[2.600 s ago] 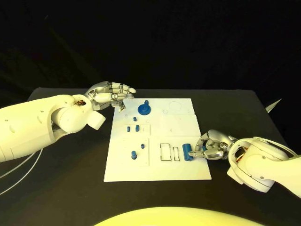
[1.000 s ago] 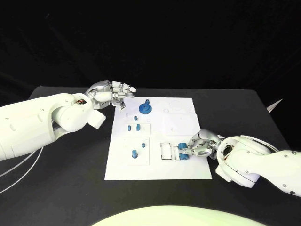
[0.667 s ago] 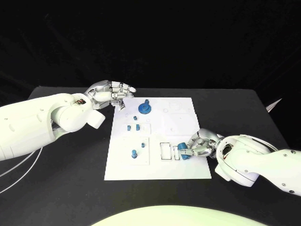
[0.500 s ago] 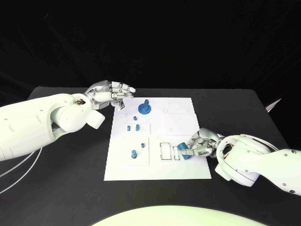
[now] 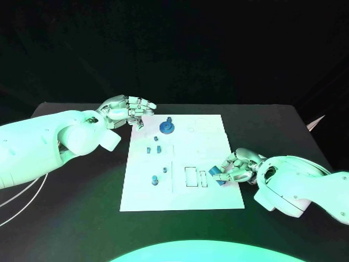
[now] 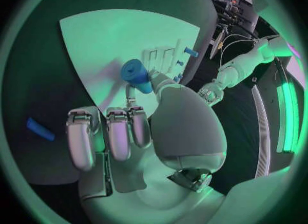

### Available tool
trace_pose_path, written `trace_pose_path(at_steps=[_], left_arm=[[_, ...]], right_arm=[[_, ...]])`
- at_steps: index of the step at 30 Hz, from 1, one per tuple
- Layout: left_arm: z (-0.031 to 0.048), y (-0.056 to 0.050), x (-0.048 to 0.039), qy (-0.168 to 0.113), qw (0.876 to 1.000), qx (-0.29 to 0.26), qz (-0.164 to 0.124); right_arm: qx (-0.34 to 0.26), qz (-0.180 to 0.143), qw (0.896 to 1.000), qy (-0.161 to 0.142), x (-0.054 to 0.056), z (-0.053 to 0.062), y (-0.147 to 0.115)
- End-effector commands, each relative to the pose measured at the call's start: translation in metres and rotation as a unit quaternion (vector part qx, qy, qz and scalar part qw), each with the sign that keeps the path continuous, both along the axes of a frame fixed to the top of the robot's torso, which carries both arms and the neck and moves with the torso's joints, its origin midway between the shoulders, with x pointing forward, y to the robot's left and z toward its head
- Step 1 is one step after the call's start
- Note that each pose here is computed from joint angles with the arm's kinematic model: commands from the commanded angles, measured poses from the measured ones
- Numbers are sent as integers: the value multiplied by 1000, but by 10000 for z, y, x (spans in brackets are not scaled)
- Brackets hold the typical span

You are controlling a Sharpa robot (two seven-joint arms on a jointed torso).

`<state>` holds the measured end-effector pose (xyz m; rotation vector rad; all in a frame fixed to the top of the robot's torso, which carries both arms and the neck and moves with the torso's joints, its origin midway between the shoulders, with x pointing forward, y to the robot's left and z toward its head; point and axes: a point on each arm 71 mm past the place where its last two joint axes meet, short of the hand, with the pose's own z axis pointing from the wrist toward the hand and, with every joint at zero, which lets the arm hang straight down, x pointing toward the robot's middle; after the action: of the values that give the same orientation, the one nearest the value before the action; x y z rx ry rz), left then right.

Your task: Assemble the parts on the task board

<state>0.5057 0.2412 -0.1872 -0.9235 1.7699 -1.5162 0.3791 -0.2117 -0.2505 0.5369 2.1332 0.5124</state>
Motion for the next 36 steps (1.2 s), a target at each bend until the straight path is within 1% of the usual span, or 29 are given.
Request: trace_pose_path(at_steps=[1, 5, 10, 14, 17, 25, 36], left_arm=[[9, -32, -13, -2, 1000, -5, -15], [9, -34, -15, -2, 1000, -5, -16], [10, -33, -17, -2, 1000, -5, -17], [11, -31, -17, -2, 1000, -5, -17], [11, -36, -18, -2, 1000, -5, -17], [11, -51, -20, -2, 1000, -6, -20], [11, -55, -22, -2, 1000, -6, -20]], right_arm=[[24, -15, 999, 24, -41, 18, 36], [34, -13, 999, 28, -70, 52, 85], [45, -13, 999, 25, -84, 78, 140], [50, -6, 998, 23, -81, 84, 209], [50, 1, 999, 17, -58, 81, 281], [47, 15, 999, 7, 27, 41, 449], [45, 19, 999, 14, 73, -71, 603]])
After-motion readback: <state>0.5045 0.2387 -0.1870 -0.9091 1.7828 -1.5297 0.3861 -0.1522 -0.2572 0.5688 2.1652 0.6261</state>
